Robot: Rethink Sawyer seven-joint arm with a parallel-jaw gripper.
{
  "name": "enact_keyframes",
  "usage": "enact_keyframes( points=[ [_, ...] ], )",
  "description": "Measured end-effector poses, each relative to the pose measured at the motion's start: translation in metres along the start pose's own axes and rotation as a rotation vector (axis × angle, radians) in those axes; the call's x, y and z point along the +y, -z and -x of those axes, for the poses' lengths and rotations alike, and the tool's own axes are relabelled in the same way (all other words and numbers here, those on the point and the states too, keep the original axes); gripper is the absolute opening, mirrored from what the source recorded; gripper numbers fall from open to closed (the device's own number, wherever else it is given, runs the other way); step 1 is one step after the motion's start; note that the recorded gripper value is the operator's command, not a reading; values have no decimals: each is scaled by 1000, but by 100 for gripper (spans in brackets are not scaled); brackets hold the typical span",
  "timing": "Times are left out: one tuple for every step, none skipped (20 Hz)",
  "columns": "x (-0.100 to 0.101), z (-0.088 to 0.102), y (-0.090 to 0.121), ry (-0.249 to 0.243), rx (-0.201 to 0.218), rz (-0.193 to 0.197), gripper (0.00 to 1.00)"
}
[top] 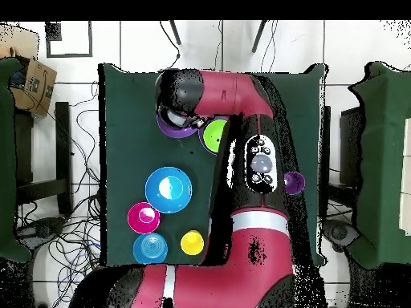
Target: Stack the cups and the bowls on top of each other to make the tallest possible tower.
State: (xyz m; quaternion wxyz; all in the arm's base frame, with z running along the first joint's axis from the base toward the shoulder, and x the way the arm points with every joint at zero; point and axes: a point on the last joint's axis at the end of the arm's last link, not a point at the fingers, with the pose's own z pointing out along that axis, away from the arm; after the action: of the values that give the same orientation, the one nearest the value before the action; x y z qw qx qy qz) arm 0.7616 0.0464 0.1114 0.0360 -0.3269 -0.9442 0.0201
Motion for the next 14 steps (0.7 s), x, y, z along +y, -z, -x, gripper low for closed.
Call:
enact_keyframes(
  points=[
    [-1,-2,5,1,-2,1,100],
    [-1,-2,7,1,-3,1,100],
    [-2,-3,9,1,-4,1,100],
    [-2,-4,12,2,-5,1,100],
    [-3,-5,13,2,-5,1,100],
    [-3,-5,14,2,-5,1,100],
    [-3,-6,15,2,-5,1,100],
    [-3,-7,16,3,-6,2,100],
    [-3,-7,19,3,-10,10,100],
    [-3,-7,20,4,-15,18,100],
    [-2,-8,21,4,-18,22,100],
    [2,-8,25,7,-42,48,100],
    [4,-8,28,10,-54,59,100],
    [6,-7,30,12,-66,70,100]
  ],
)
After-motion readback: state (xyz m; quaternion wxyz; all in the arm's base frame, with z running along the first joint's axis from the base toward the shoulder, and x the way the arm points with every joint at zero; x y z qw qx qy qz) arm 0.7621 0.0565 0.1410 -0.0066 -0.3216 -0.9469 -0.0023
